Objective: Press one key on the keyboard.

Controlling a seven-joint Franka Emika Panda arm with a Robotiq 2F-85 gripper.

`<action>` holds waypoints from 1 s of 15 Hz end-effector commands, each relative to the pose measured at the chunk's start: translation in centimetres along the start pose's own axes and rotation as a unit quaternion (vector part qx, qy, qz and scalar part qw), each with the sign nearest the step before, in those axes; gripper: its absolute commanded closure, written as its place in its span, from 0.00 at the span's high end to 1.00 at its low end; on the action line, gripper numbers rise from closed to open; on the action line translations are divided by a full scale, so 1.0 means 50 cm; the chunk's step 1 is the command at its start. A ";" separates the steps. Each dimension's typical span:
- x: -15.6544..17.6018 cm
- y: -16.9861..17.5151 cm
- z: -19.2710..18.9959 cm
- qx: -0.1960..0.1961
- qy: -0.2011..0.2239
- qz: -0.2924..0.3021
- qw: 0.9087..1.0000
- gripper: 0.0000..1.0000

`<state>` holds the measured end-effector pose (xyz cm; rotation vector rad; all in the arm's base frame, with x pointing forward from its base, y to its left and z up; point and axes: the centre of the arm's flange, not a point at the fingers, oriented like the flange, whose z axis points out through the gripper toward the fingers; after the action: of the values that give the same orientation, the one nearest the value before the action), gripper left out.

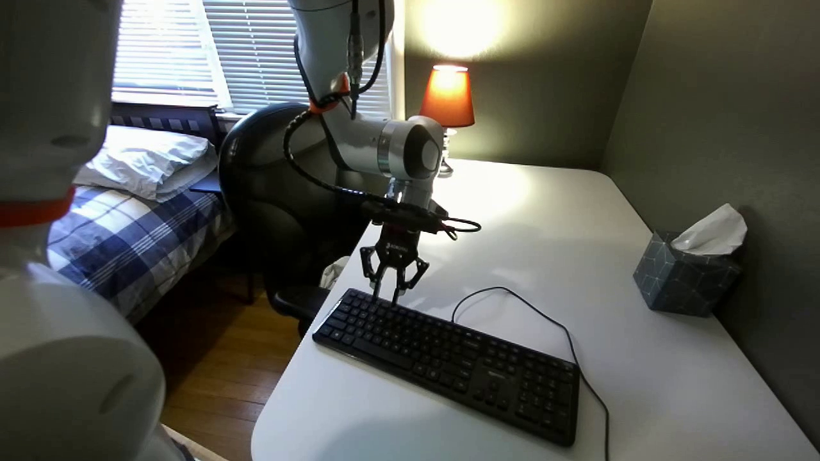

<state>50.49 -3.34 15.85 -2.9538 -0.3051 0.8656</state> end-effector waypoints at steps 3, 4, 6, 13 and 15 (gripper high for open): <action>-0.044 -0.012 -0.013 0.006 0.013 0.004 1.000 0.86; -0.048 -0.013 -0.016 0.006 0.015 0.004 1.000 0.93; -0.056 -0.016 -0.022 0.004 0.020 0.004 1.000 1.00; -0.092 -0.025 -0.041 0.001 0.037 0.008 0.999 1.00; -0.102 -0.027 -0.046 0.000 0.043 0.009 0.999 1.00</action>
<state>48.95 -3.24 19.72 -2.9787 -0.3029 0.7964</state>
